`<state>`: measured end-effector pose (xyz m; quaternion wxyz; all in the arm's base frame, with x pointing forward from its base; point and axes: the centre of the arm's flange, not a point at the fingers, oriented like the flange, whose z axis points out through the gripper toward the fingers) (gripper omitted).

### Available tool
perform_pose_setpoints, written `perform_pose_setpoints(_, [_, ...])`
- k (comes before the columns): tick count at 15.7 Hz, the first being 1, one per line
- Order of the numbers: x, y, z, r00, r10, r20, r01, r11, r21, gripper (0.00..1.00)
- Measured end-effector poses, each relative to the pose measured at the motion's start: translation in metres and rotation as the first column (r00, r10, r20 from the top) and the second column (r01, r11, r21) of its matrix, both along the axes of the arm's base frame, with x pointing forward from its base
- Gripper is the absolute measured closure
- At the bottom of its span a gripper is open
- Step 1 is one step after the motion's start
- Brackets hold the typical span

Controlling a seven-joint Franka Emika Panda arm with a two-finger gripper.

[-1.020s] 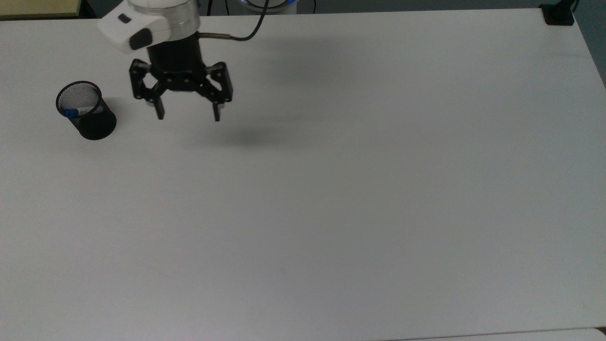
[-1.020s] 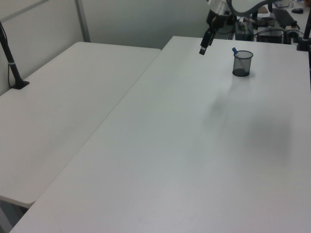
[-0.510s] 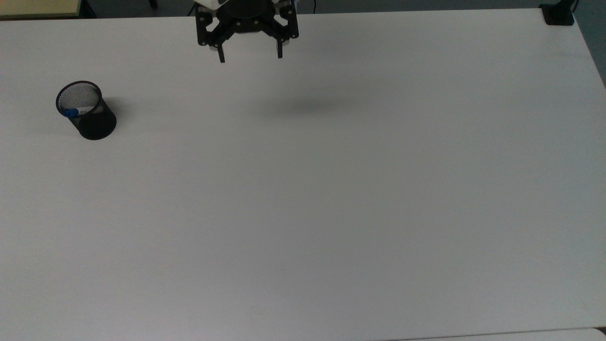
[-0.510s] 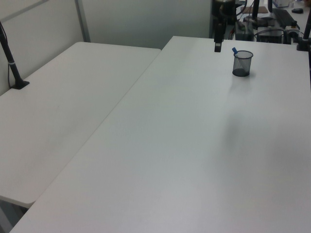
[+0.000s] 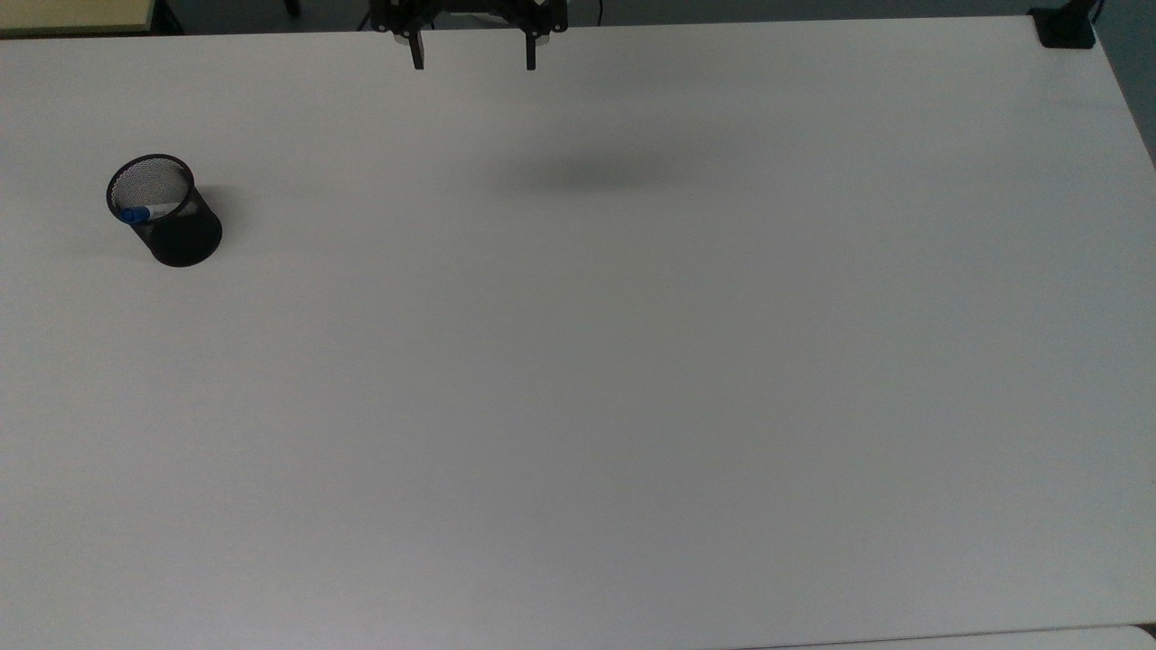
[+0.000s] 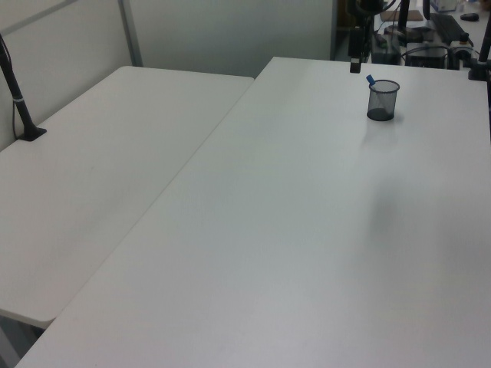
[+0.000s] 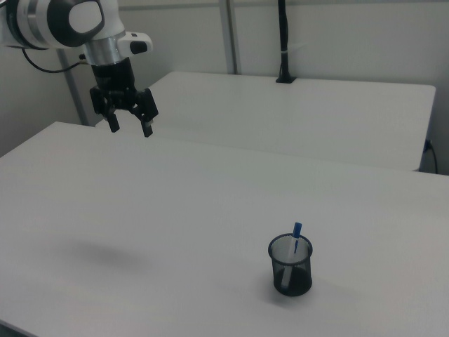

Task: Insert the marker

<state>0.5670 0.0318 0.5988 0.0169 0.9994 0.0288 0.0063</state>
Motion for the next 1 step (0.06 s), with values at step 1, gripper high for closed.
perform_pose_setpoints(1, [0.0,0.0,-0.0005,1.0,-0.001,-0.001,0.001,1.0,0.0,0.0])
